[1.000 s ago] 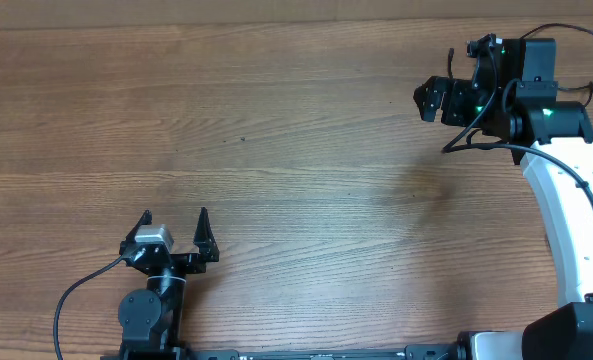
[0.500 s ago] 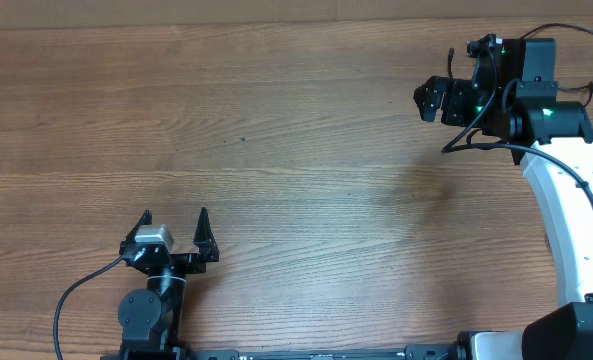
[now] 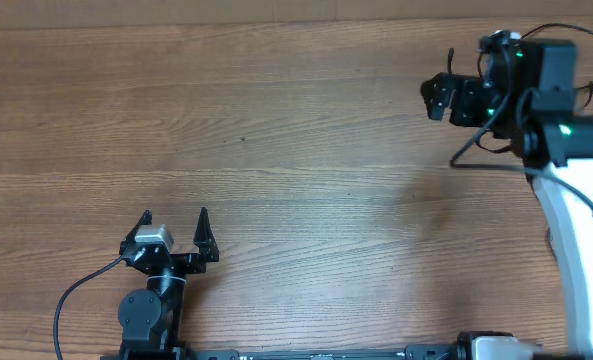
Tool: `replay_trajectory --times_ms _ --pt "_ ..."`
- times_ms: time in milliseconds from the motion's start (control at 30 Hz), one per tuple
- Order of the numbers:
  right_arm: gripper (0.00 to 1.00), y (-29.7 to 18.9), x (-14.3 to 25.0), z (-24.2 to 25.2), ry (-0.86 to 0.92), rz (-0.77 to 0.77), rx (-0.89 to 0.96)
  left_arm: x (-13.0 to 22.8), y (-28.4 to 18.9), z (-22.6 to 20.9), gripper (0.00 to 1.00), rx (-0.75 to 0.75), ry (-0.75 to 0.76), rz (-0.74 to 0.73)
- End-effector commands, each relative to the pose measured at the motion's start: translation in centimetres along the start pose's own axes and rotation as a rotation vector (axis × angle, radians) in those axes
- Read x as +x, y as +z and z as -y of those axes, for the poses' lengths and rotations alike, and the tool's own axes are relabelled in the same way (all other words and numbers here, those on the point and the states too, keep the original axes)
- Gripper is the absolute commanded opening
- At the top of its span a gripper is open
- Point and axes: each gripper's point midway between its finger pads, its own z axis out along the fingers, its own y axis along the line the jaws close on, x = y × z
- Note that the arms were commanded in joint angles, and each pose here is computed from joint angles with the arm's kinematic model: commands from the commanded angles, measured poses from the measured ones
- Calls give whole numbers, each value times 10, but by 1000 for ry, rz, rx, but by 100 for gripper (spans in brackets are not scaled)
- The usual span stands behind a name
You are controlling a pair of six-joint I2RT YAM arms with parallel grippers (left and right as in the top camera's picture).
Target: Untangle cables
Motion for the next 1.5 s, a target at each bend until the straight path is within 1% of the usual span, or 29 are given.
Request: replay_trajectory --times_ms 0,100,333,600,767,900,1100,1467 --pt "100 -30 -16 -11 -33 128 -16 -2 0 -4 100 -18 19 13" --pt "100 -37 -17 -15 -49 186 -34 -2 0 -4 100 -18 19 13" --pt "100 -41 5 -19 -92 334 -98 -2 0 -4 100 -18 19 13" --pt "100 -33 51 -32 -178 495 -245 -2 0 -4 100 -18 19 13" --pt "100 -32 81 -32 -210 553 -284 -2 0 -4 100 -18 19 13" --pt "100 -34 98 -30 -217 566 -283 -2 0 -4 100 -18 19 13" --pt "100 -39 110 -18 -204 601 -221 -2 0 -4 100 -18 19 13" --pt "100 -28 146 -6 -182 563 -190 -2 0 -4 100 -18 19 13"
